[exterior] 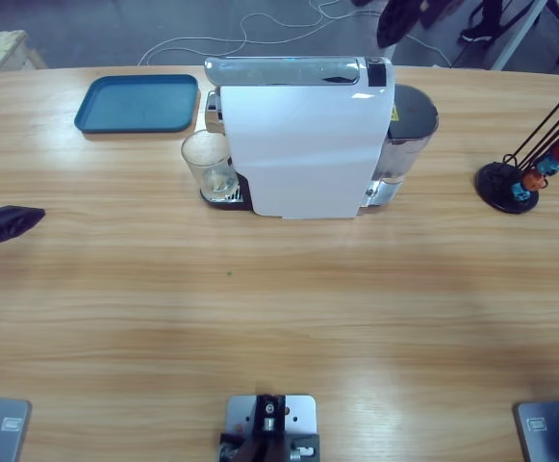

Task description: Pour coffee

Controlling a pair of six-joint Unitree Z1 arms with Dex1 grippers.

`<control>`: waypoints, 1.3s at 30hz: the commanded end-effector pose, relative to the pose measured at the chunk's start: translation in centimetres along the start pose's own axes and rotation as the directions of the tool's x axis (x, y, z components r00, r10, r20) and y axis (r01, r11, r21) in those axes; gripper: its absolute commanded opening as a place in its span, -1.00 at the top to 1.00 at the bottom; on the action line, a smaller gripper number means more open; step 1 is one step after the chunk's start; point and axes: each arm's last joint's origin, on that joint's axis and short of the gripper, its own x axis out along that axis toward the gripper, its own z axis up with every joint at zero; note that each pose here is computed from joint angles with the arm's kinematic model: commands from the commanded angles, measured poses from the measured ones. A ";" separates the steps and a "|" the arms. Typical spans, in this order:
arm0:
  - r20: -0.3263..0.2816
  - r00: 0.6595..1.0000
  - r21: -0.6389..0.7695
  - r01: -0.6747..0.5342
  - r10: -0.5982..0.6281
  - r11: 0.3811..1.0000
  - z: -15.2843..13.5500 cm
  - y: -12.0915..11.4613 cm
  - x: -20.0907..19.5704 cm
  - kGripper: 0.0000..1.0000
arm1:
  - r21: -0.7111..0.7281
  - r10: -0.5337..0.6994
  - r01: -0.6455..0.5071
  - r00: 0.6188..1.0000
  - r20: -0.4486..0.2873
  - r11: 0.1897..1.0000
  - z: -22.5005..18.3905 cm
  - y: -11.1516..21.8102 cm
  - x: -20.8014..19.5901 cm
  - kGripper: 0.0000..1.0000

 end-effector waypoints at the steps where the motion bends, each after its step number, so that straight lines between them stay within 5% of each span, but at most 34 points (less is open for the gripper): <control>1: -0.043 0.999 -0.007 -0.013 0.013 1.000 -0.8 0.0 0.7 -0.89 | -0.025 0.017 -0.019 0.996 -0.091 1.000 0.0 1.3 4.2 1.00; 19: -0.043 0.999 -0.007 -0.013 0.013 1.000 -0.8 0.0 0.8 -0.89 | -0.016 0.023 -0.025 0.993 -0.119 1.000 -1.4 1.6 5.0 1.00; 26: -0.054 0.998 -0.006 -0.014 0.013 1.000 -0.7 0.0 1.0 -0.89 | 0.002 0.007 -0.007 0.999 0.034 1.000 1.2 -0.9 -2.9 1.00; 27: -0.055 0.998 -0.005 -0.014 0.013 1.000 -0.7 0.0 1.0 -0.89 | 0.005 0.004 -0.004 0.999 0.036 1.000 1.3 -1.1 -3.3 0.49; 28: -0.055 0.998 -0.005 -0.014 0.013 1.000 -0.7 0.0 1.1 -0.89 | 0.005 0.000 0.000 0.999 0.036 1.000 1.3 -1.1 -3.6 -0.71; 29: -0.055 0.998 -0.005 -0.014 0.013 1.000 -0.7 0.0 1.1 -0.89 | 0.005 -0.001 0.000 0.999 0.036 1.000 1.3 -1.2 -3.8 -1.00; 39: -0.060 0.998 -0.005 -0.014 0.014 1.000 -0.6 0.0 1.2 -0.96 | 0.014 0.014 -0.015 0.999 0.042 1.000 1.2 -1.2 -4.2 -1.00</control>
